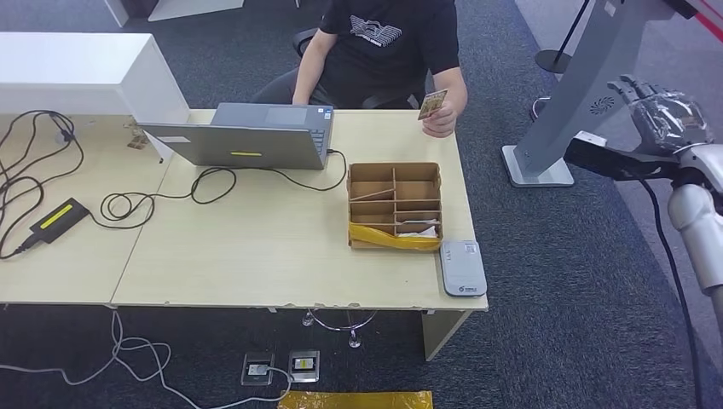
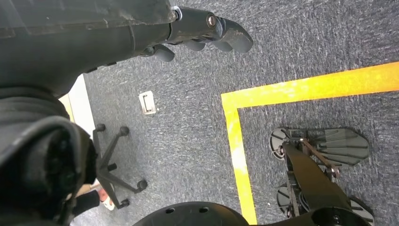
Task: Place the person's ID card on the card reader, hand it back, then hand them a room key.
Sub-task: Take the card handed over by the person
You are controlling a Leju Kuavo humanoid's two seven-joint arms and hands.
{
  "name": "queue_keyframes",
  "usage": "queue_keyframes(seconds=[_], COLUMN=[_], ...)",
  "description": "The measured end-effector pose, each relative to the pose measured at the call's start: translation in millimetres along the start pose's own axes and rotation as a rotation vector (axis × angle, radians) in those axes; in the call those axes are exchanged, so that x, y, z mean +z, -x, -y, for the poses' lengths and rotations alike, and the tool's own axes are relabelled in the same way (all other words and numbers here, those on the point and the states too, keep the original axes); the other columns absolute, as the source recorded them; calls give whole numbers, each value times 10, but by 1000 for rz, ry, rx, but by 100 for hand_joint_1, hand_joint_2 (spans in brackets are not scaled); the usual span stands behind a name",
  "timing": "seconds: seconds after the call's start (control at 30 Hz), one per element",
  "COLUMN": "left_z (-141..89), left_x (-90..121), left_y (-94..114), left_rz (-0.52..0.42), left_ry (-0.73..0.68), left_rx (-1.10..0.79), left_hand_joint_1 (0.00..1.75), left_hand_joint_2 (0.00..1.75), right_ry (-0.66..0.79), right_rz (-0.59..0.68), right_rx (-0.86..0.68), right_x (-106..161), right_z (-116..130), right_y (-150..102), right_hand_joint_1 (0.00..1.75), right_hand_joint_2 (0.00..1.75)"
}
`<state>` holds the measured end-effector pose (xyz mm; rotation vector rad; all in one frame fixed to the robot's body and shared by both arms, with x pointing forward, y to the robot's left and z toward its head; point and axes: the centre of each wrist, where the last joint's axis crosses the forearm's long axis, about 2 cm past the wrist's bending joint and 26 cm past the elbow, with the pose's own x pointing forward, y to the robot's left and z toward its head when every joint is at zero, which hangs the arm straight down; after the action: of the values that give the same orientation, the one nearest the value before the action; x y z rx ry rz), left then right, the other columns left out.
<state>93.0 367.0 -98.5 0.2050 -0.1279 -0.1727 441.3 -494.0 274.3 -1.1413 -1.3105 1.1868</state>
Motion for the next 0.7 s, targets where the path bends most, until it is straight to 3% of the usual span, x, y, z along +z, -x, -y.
queue_keyframes(seconds=[0.33,0.7], left_z=[0,-7], left_x=[0,-1], left_y=[2,6], left_rz=[7,36], left_ry=[15,15], left_rx=[-26,-62], left_hand_joint_1=[0,0], left_hand_joint_2=[0,0], right_ry=[-1,14], right_rz=[47,83], right_rx=[147,160], right_x=[32,103], right_z=[-192,-394], right_y=[-167,-259], right_hand_joint_1=[0,0], right_hand_joint_2=[175,175])
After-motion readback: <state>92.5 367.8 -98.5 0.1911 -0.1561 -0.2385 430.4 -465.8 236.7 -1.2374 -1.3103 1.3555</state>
